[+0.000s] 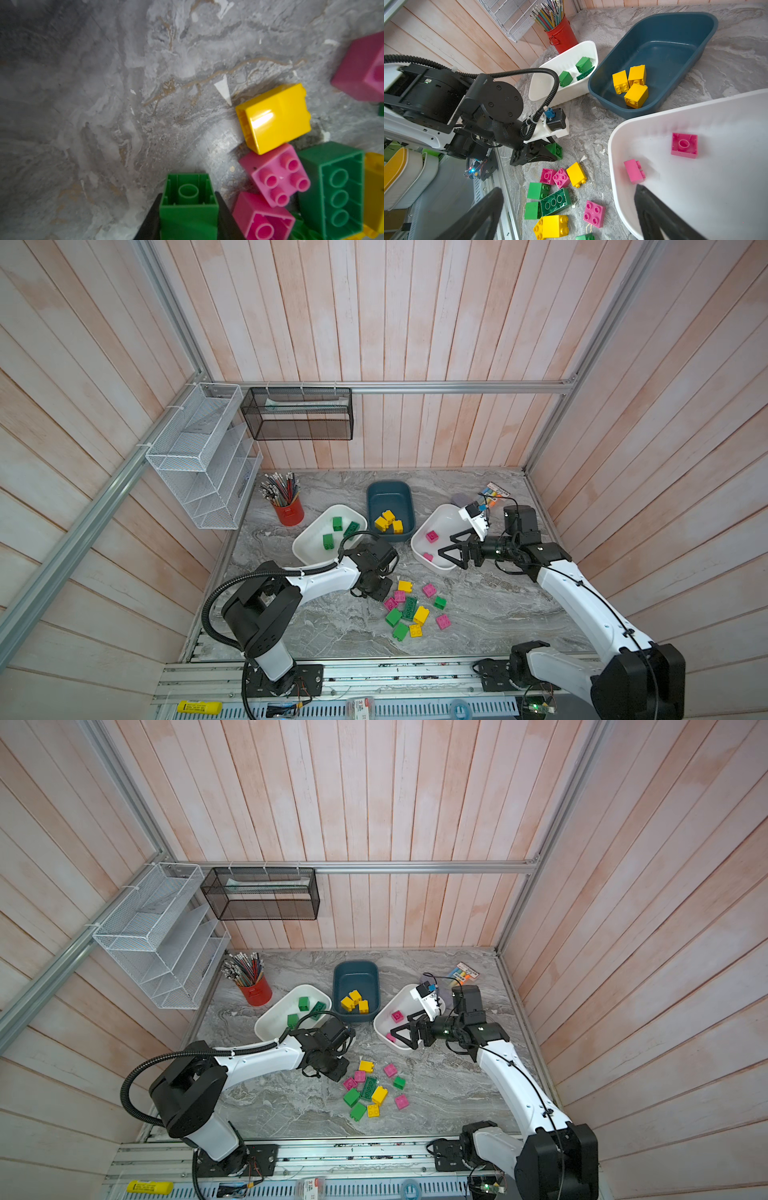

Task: Sort the legos into containers by color
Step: 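Lower the left gripper onto another green brick in the pile and grasp it, then carry the green brick into the small white bin and release it, then grasp a magenta brick in the pile with the right gripper while left holds still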

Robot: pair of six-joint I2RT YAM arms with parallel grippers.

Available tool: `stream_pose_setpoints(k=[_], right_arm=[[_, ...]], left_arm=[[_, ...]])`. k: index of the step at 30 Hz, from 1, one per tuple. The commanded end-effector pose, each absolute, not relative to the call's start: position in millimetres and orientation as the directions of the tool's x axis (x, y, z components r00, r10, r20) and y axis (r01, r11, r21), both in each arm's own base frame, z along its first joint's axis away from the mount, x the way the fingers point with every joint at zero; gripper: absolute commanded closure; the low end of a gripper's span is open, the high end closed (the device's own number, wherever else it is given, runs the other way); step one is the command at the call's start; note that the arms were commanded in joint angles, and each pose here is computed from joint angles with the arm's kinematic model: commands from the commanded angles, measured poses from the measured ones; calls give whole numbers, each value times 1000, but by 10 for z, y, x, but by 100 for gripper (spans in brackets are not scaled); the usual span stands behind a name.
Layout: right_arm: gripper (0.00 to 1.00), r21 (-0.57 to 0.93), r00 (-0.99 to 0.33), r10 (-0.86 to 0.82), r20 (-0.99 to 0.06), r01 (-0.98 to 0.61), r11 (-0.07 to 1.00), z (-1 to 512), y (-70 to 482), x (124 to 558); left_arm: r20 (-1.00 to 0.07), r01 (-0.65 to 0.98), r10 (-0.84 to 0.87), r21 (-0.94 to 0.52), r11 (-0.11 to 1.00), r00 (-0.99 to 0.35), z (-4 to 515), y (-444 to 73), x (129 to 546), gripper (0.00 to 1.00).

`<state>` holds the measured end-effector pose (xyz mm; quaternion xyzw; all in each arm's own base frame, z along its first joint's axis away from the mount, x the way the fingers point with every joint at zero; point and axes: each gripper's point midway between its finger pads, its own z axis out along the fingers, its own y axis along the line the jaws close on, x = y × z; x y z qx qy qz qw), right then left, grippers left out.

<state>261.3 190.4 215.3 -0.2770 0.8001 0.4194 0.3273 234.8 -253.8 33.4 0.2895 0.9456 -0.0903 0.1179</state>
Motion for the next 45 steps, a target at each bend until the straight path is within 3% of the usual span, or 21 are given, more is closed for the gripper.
stream_pose_setpoints(k=[1, 5, 11, 18, 27, 30, 34, 40, 42, 45], right_arm=[[2, 482, -634, -180, -752, -715, 506, 2146, 1869, 2638], [2, 484, -632, -179, -754, -719, 498, 2153, 1874, 2655], [2, 496, -628, -164, -760, -725, 477, 2173, 1906, 2672], [2, 490, -620, -154, -769, -727, 480, 2202, 1904, 2682], [2, 483, -619, -154, -770, -724, 492, 2218, 1891, 2698], [2, 487, -622, -162, -766, -726, 486, 2224, 1899, 2698], [2, 488, -619, -169, -767, -733, 474, 2259, 1915, 2669], [2, 491, -624, -204, -754, -743, 456, 2208, 1994, 2548], [2, 479, -618, -221, -754, -748, 458, 2181, 2046, 2506], [2, 486, -623, -226, -749, -748, 452, 2165, 2150, 2441]], left_arm=[[-311, 543, 491, -107, 833, -814, 638, -2586, 2502, 73], [-376, 485, 407, -142, 863, -833, 1153, -2504, 2760, 73], [-446, 362, 279, -111, 925, -850, 1557, -1950, 3256, 70], [-442, 205, 159, -58, 977, -883, 1341, -1323, 3783, 70], [-389, 171, 140, -46, 984, -910, 832, -1248, 4045, 69], [-371, 153, 136, -18, 988, -919, 708, -1200, 4106, 61], [-375, 139, 123, -17, 990, -919, 746, -1188, 4129, 33], [-428, 134, 100, -49, 990, -898, 1176, -1197, 4058, 17], [-448, 137, 78, -100, 986, -890, 1379, -1249, 3978, 2], [-466, 141, 33, -200, 970, -884, 1668, -1337, 3796, 0]])
